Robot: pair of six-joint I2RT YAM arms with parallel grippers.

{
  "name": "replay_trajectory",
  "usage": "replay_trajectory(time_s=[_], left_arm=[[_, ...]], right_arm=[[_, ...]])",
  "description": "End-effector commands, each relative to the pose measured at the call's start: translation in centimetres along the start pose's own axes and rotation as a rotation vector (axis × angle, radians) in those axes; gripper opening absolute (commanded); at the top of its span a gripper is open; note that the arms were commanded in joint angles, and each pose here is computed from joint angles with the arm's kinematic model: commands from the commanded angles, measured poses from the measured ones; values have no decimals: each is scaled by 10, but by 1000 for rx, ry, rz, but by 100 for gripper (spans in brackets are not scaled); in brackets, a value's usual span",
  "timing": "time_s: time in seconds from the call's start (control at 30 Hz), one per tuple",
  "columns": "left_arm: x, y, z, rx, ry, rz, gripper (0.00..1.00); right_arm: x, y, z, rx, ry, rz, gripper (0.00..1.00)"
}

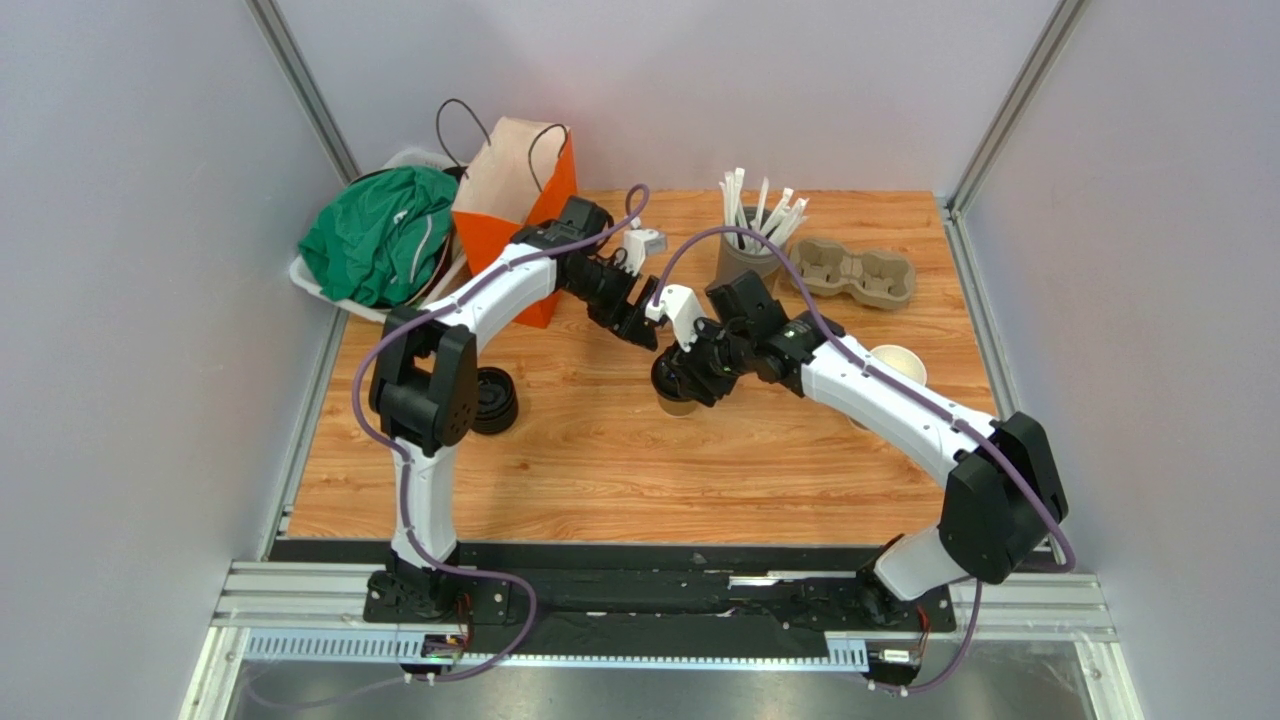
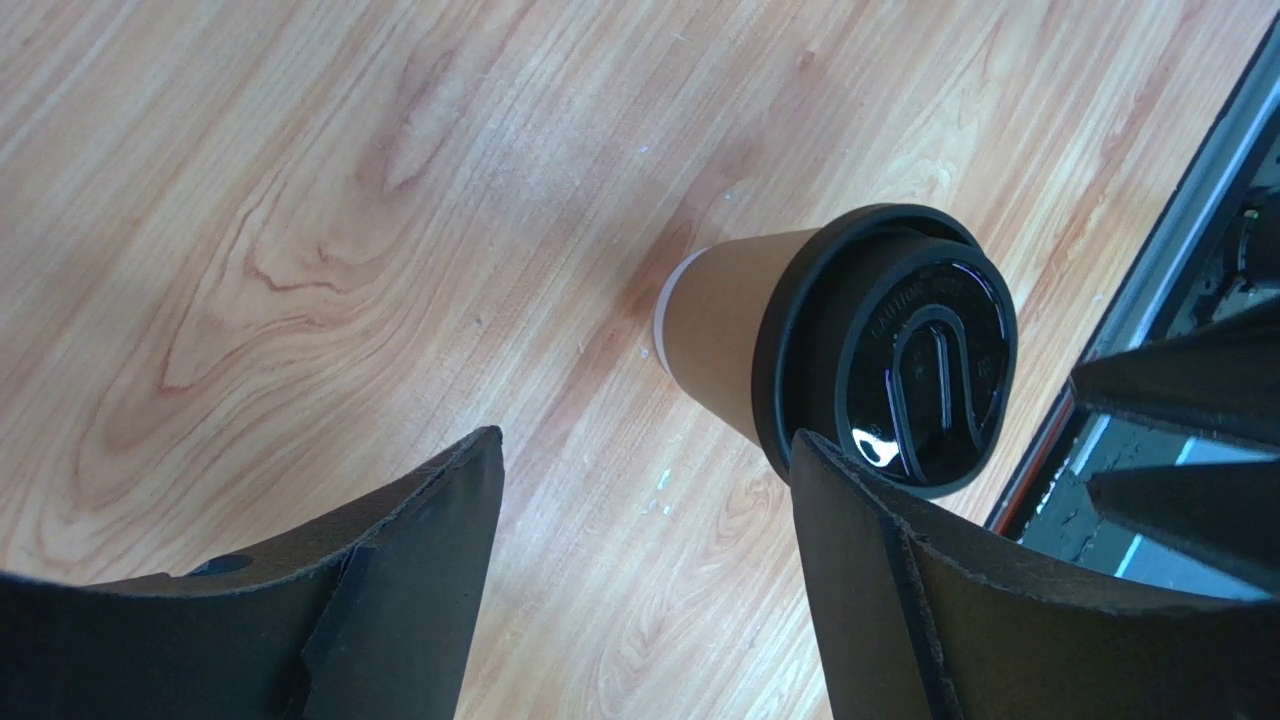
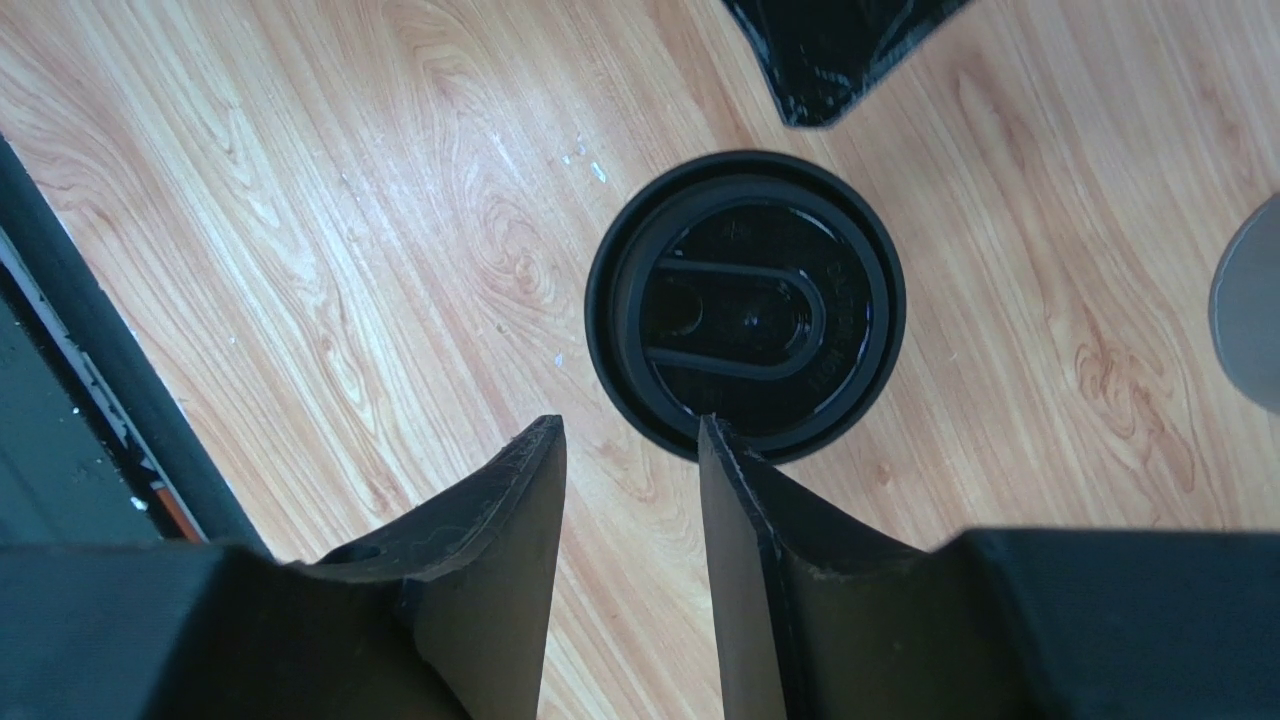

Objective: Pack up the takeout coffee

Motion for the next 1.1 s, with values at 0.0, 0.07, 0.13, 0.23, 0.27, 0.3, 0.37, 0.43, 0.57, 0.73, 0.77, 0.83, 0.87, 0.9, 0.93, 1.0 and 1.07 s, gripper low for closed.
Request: replay_trajectory(time_s=[0.0,0.07,0.13,0.23,0.27,0.3,0.37,0.43,0.57,0.73,0.77,0.83,0.87,0.9,0.93,1.0,1.07], left_arm=[[16,-4,2,-10,-49,-14,78],[15,-4,1,-12,-50,-13,78],[12,-3,0,-16,-47,-10,78],[8,-2,-1,-18,-43,-6,78],[8,-2,-2,-15,-43,-6,78],[8,-2,-2,-14,-42,-5,79],[9,-2,-2,-16,-43,-4,79],[10,-3,-2,-20,-45,-7,78],[10,-1,-4,-22,-41,0,78],[7,0,-6,-30,-32,9,78],[7,-1,-5,-30,-34,3,78],[8,-2,-3,-27,-38,0,78],[8,-3,-2,-27,-41,-4,78],[8,-4,0,-30,-40,-3,78],[8,-5,1,-28,-43,-6,78],[7,-6,1,-28,-42,-3,78],[8,-7,3,-30,-44,-10,79]], right_arm=[[29,-8,-4,-43,-79,82,42],[30,-7,-12,-31,-67,85,42],[30,-9,-20,-31,-62,84,42],[28,-11,-29,-26,-46,87,40],[29,-11,-30,-25,-43,89,40],[29,-11,-31,-22,-40,91,38],[27,-11,-34,-16,-25,90,37],[25,-10,-33,-12,-19,94,32],[24,-9,-30,-5,-8,112,16],[23,-7,-21,-3,1,152,0],[23,-7,-19,0,-1,162,0],[20,-5,-15,22,13,203,0],[20,-5,-13,33,14,218,0],[20,-4,-11,45,18,235,0],[18,-3,-8,64,34,273,0],[17,-3,-5,94,37,298,0],[13,0,0,152,55,333,0]])
Point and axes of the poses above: each gripper's point midway between its finger pads, its own z axis back along the fingers, its own y axis along the line the jaws close on, x = y × z, the point moved 8 cm from there along z, back along the fingers, and after that the axes turned 11 degrees about z, right-handed, at the moved point
